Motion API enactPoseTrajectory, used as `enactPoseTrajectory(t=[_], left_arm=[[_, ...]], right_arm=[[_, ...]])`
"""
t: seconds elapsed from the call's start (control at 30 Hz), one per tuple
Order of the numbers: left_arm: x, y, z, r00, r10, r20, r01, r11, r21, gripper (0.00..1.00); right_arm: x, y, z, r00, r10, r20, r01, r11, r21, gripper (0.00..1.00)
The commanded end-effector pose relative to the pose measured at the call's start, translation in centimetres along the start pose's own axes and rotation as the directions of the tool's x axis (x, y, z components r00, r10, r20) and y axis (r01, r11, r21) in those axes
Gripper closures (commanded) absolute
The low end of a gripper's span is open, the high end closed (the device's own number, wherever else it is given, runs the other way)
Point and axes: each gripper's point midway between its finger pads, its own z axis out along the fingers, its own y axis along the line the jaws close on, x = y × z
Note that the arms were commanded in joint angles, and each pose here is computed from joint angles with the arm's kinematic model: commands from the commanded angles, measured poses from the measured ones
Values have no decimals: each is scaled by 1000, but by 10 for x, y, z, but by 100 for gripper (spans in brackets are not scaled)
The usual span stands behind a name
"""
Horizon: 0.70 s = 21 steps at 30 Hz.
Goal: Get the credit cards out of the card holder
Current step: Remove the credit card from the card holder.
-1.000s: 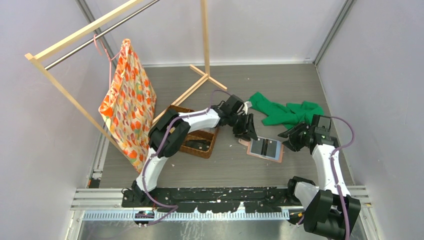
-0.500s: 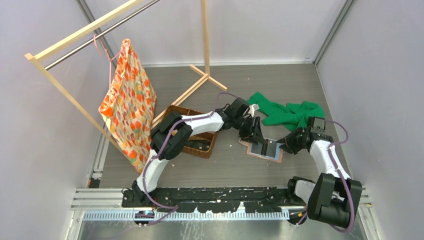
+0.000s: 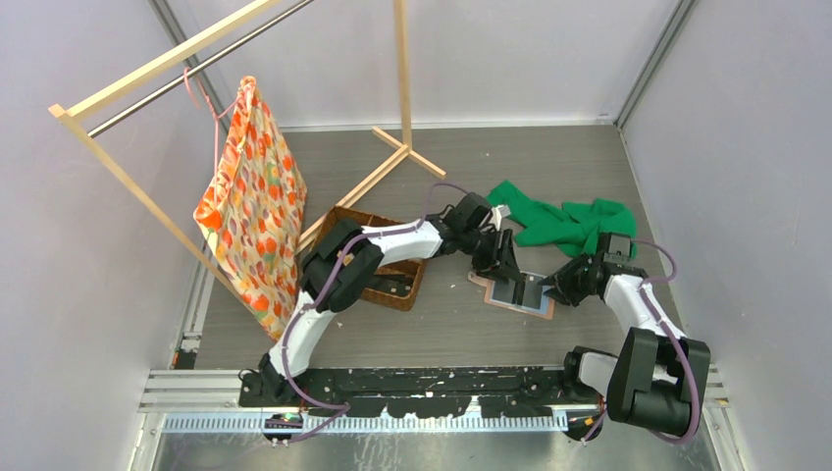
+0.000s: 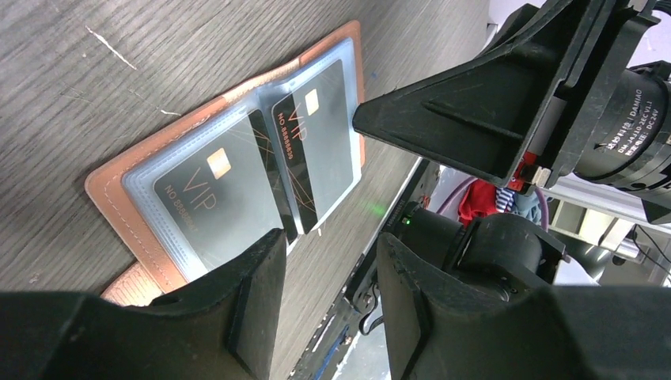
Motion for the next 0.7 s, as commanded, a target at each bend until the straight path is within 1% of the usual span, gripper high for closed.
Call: enactPoseTrajectory(t=[0.0,0.37,0.67], left_arm=[[-7,-20,5,999,39,16,-39,997,59,52],[-5,-12,13,1000,18,4,-18,998,56,52],[-5,-9,15,1000,10,10,-11,998,56,52]], right_arm=[[-3,1,6,1000,-18,13,18,1000,-10,66],[5,-11,15,1000,0,-10,0,1000,16,66],[7,-11,15,1000,2,-14,-2,1000,13,66]])
